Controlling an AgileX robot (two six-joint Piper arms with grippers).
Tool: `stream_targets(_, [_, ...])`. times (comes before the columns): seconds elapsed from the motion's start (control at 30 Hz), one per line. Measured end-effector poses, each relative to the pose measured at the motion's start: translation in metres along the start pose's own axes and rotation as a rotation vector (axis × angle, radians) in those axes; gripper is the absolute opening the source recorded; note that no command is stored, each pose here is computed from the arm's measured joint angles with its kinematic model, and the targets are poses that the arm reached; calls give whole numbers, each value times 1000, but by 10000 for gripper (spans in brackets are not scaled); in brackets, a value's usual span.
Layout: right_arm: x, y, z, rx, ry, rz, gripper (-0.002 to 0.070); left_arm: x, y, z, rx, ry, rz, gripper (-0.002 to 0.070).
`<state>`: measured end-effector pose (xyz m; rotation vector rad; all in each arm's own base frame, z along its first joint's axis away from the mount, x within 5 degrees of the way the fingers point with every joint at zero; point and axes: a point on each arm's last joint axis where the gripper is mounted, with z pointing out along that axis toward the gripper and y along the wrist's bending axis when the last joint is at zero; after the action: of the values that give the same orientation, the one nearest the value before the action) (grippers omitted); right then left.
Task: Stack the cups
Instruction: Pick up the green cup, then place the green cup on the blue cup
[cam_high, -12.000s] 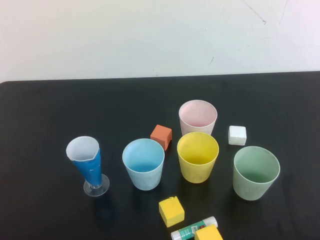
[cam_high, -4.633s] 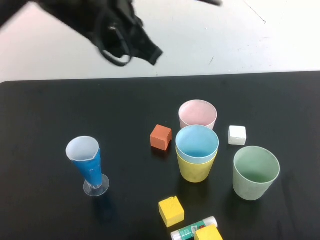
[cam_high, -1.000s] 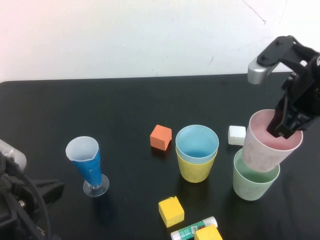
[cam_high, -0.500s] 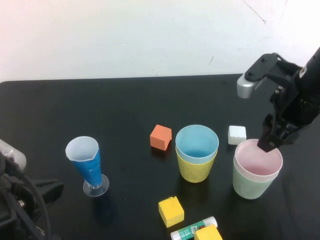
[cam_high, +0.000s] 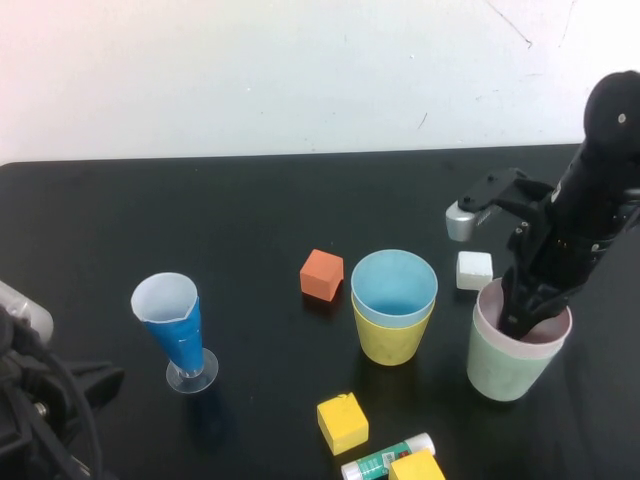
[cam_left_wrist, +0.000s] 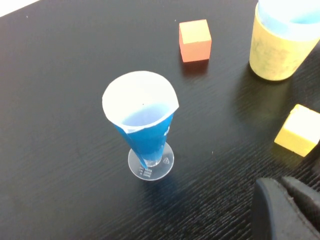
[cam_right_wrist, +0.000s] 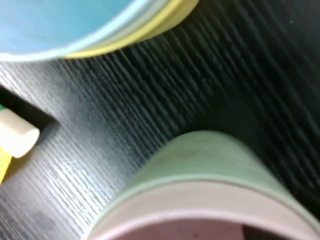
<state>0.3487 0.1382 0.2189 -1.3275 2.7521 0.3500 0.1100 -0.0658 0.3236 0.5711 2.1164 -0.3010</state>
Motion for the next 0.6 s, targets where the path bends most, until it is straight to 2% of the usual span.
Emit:
stream_targets(0.07, [-2, -1, -4, 6, -10, -4, 68, 0, 0, 0, 0, 3, 2, -1])
stream_targets(0.2, [-11, 1, -28, 36, -62, 0, 64, 2, 0, 0, -1, 21, 2, -1])
stream_targets(0.47, [-33, 19, -125, 136, -309, -22, 62, 6, 0, 1, -2, 52, 2, -1])
stream_targets(0.6, [-42, 38, -158, 81, -462, -78, 61, 6, 0, 1, -3, 56, 3, -1])
